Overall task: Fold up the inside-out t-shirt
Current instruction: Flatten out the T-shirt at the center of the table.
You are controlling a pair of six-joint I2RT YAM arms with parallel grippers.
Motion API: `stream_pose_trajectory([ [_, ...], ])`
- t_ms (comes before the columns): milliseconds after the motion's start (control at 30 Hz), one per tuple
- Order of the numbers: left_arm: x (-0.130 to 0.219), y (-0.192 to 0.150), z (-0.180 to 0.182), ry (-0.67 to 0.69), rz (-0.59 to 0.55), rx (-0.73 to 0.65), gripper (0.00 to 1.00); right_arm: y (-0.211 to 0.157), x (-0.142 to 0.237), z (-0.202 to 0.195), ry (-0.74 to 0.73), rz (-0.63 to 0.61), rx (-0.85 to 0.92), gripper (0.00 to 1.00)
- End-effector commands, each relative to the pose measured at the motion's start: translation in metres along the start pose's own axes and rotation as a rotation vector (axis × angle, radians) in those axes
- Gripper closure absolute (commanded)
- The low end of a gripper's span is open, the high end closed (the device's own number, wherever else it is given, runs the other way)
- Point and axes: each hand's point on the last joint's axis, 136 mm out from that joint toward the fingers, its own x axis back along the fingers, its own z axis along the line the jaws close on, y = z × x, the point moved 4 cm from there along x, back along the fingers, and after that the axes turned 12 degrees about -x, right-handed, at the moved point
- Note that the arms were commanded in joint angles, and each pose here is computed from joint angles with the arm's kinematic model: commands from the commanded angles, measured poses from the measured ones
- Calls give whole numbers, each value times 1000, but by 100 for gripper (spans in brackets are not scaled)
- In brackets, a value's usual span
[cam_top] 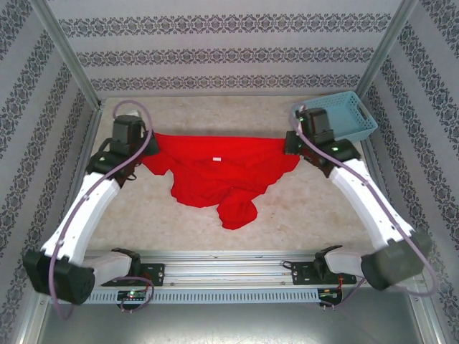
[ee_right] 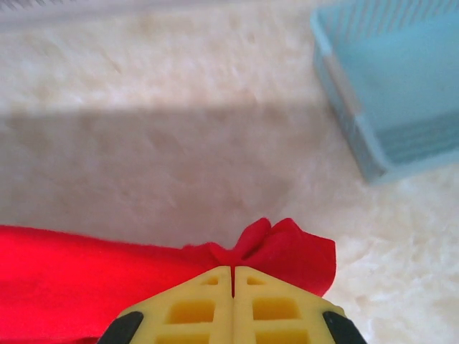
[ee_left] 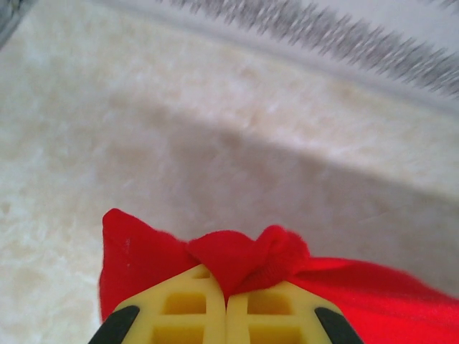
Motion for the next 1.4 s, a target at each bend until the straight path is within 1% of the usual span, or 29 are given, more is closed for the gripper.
stream_pose_trajectory([
  [0, 63, 42, -5, -102, -210, 4, 100, 22, 63, 11, 76, -117, 8, 100],
  [67, 80, 46, -6, -136, -282, 20, 100, 27, 83, 12, 110, -169, -8, 100],
  [100, 78, 45, -9, -155, -279, 10, 100, 26, 87, 12, 118, -175, -15, 100],
  [133, 69, 41, -12, -166, -240, -3, 100, 23, 85, 11, 122, -168, -24, 100],
  [200, 36, 24, -15, -150, -111, -8, 100, 11, 68, 9, 122, -121, -33, 100],
  [267, -10, -3, -19, -140, 75, -19, 100, -5, 39, 1, 73, -48, -48, 100],
  [367, -72, -51, -24, -123, 335, -23, 100, -28, 0, -15, -15, 34, -69, 100],
  [467, -117, -90, -30, -134, 505, -31, 100, -47, -32, -34, -83, 94, -105, 100],
  [500, -126, -99, -31, -131, 538, -35, 98, -51, -40, -41, -104, 110, -116, 100],
  [533, -134, -106, -32, -128, 561, -39, 90, -56, -48, -47, -123, 126, -125, 100],
  [633, -144, -115, -31, -117, 563, -28, 44, -65, -62, -64, -181, 162, -154, 100],
  [667, -143, -114, -29, -99, 548, -23, 33, -67, -64, -69, -196, 169, -163, 100],
  [733, -141, -113, -23, -59, 513, -15, 21, -71, -66, -77, -221, 172, -173, 100],
  [767, -140, -112, -20, -43, 495, -10, 17, -73, -67, -79, -223, 172, -177, 100],
  [800, -140, -111, -16, -28, 479, 1, 15, -74, -67, -80, -220, 173, -181, 100],
  [933, -145, -111, -5, -12, 453, 59, 13, -80, -70, -82, -210, 186, -179, 100],
  [1033, -156, -113, 0, -16, 459, 90, 13, -82, -72, -83, -210, 191, -176, 100],
  [1133, -170, -113, 2, -32, 472, 111, 15, -81, -72, -83, -208, 188, -172, 100],
  [1167, -175, -113, 2, -39, 472, 110, 19, -80, -73, -82, -209, 189, -170, 100],
  [1200, -181, -114, 1, -50, 481, 106, 25, -79, -72, -82, -208, 187, -169, 100],
  [1267, -191, -116, -3, -74, 505, 100, 33, -79, -72, -82, -206, 185, -168, 100],
  [1333, -199, -118, -7, -102, 523, 102, 44, -77, -71, -82, -207, 182, -166, 100],
  [1367, -199, -118, -8, -109, 528, 108, 51, -76, -71, -82, -209, 179, -167, 100],
])
